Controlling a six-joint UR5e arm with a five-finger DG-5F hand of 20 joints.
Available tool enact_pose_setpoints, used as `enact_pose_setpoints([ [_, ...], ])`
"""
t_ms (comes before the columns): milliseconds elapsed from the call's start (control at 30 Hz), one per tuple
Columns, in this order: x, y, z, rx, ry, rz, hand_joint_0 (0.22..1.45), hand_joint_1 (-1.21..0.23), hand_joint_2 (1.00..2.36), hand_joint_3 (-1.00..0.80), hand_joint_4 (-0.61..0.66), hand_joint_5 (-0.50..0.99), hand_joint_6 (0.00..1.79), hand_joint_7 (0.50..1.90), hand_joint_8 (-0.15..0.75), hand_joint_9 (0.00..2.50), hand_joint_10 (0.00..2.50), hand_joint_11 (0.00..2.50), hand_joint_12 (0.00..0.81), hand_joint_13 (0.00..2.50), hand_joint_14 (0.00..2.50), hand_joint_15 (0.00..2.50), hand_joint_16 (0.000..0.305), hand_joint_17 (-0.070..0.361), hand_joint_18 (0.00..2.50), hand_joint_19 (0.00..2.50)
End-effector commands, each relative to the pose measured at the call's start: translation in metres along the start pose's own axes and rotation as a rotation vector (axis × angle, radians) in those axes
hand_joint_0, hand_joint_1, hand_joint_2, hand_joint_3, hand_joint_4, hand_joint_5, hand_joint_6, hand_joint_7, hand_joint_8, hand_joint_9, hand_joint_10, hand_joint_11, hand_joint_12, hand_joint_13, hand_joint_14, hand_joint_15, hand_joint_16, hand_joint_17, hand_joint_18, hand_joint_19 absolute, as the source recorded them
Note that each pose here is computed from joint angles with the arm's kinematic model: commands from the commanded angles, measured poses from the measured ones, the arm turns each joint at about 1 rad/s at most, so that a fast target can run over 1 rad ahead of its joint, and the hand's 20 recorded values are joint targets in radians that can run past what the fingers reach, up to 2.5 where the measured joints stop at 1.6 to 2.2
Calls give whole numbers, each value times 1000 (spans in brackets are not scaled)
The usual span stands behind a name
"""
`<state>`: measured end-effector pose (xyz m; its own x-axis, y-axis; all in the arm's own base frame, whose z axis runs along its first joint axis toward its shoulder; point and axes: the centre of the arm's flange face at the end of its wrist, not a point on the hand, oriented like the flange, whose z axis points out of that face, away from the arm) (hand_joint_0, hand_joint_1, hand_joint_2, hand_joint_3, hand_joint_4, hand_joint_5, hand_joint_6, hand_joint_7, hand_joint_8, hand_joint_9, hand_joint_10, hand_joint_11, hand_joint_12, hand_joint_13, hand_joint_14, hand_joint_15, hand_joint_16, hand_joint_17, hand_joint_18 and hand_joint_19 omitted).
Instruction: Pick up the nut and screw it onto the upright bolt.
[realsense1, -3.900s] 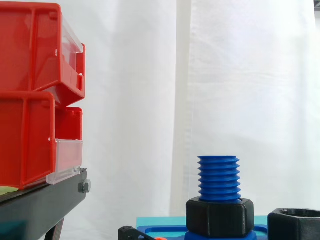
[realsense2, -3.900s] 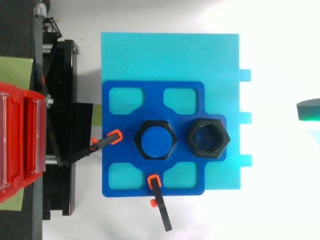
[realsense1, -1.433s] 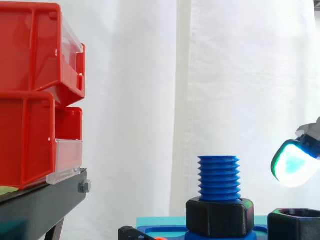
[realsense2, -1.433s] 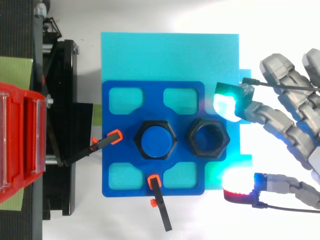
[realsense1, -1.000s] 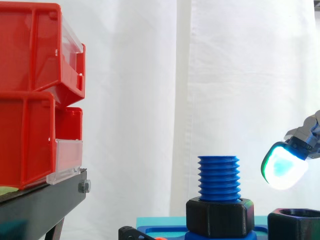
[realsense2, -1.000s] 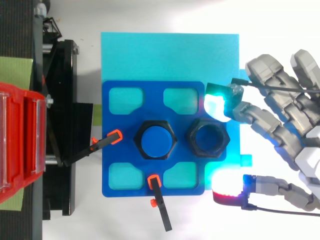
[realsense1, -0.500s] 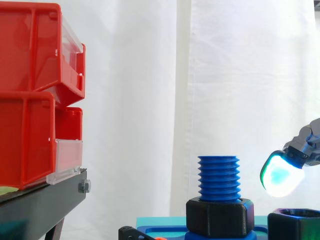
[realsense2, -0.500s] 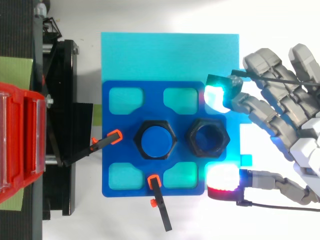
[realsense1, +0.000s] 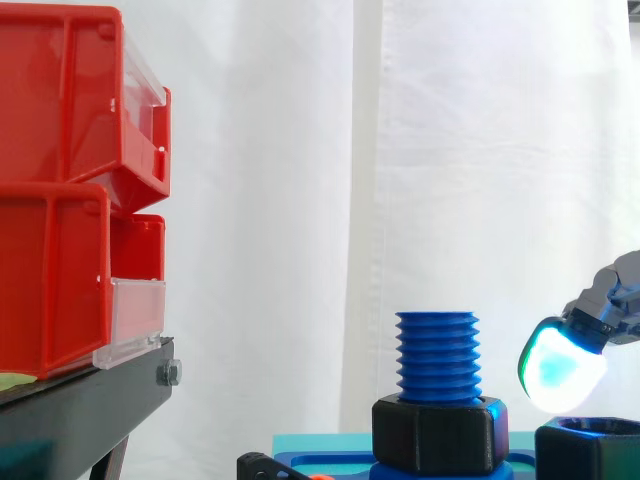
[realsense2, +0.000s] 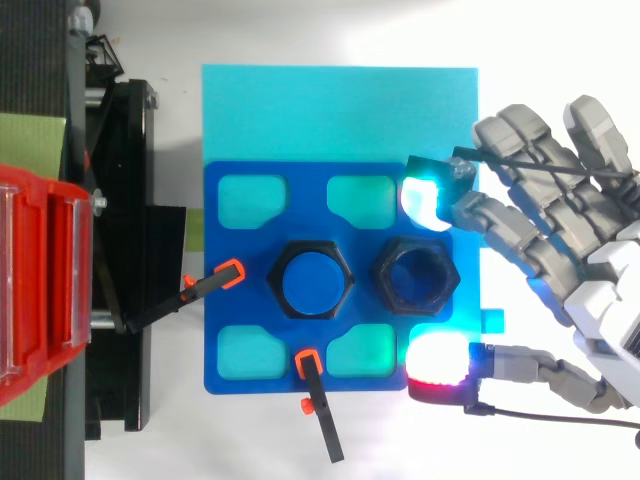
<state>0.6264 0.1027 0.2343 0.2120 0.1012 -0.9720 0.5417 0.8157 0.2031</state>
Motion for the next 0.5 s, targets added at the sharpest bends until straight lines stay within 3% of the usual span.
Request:
enact_pose_setpoints([
  [0, -1, 1, -1, -1, 0, 6, 353, -691, 1000, -500, 224, -278, 502, 730, 300, 177, 0, 0, 439, 33, 0, 0, 68, 153, 0, 0],
  [167, -1, 3, -3, -5, 1, 5, 351, -726, 1000, -500, 205, -292, 502, 732, 289, 111, 0, 0, 438, 0, 0, 0, 68, 154, 0, 0],
  [233, -1, 3, -3, -5, 1, 5, 325, -641, 1000, -500, 209, -298, 502, 746, 294, 77, 0, 0, 449, 0, 0, 0, 71, 159, 0, 0],
  [467, -2, 6, -2, -8, 1, 9, 316, -586, 1000, -500, 214, -299, 502, 743, 299, 76, 0, 0, 454, 0, 0, 0, 72, 161, 0, 0],
])
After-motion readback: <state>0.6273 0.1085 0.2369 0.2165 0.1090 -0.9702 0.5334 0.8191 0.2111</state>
